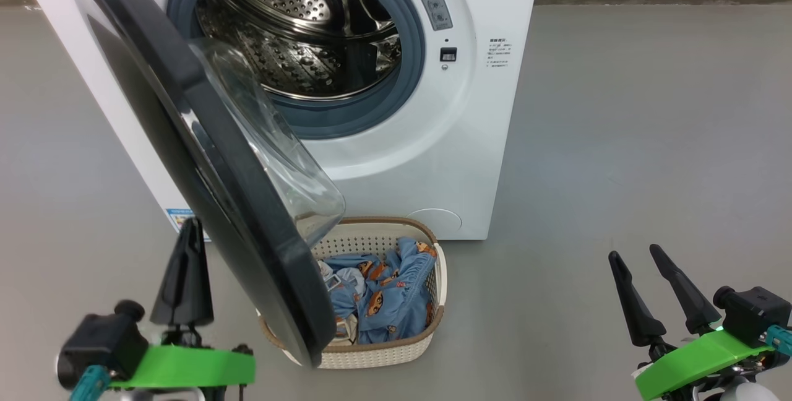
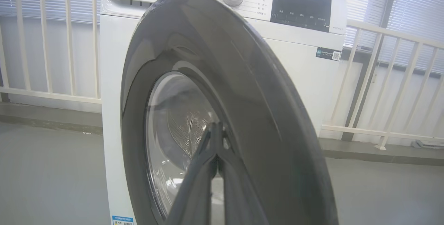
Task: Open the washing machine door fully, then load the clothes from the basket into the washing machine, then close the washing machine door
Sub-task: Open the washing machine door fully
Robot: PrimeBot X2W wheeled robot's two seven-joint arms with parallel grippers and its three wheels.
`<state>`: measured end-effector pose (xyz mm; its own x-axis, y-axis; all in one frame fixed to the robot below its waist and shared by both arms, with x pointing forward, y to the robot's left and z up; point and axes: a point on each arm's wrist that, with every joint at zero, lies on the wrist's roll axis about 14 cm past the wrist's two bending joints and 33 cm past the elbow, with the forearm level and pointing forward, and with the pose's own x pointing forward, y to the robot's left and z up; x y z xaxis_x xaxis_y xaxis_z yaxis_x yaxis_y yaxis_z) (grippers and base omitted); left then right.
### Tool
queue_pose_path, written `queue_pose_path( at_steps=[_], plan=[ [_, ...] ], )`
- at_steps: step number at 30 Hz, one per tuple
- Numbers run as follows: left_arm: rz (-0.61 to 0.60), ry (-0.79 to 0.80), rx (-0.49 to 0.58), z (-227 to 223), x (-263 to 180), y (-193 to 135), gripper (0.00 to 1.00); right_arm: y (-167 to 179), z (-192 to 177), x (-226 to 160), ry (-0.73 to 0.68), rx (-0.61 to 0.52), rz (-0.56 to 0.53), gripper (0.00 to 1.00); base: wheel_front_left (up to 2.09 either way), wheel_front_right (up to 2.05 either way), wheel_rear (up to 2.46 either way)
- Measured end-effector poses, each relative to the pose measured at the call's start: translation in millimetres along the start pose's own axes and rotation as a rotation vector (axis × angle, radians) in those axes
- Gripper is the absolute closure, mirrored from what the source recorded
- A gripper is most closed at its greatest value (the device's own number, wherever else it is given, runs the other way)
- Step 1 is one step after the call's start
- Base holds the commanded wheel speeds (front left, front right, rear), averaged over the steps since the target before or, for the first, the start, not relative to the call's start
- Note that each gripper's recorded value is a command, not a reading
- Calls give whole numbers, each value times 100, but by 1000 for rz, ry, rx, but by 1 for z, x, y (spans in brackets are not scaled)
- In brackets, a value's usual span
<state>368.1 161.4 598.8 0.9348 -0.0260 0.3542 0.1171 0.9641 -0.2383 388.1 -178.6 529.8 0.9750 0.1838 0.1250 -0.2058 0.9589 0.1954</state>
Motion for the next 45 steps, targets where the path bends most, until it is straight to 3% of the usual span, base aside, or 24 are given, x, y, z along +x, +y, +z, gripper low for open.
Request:
queue_pose_path(
  at_steps=[9,16,22,32,45],
  plan=[
    [-142,-242,-27,75,15,-49,100,-1,-1,-2,0,5,-8,0,0,0,0],
    [-250,-247,-60,76,12,-88,100,-3,-2,-5,1,13,-20,0,0,0,0],
    [-302,-162,-113,53,10,-108,100,-7,-4,-7,6,14,-33,0,0,0,0],
    [-313,103,-169,-24,-2,-117,100,-11,-8,-9,18,16,-46,0,0,0,0],
    [-241,284,-187,-86,-8,-99,100,-13,-14,-4,35,21,-49,0,0,0,0]
  ],
)
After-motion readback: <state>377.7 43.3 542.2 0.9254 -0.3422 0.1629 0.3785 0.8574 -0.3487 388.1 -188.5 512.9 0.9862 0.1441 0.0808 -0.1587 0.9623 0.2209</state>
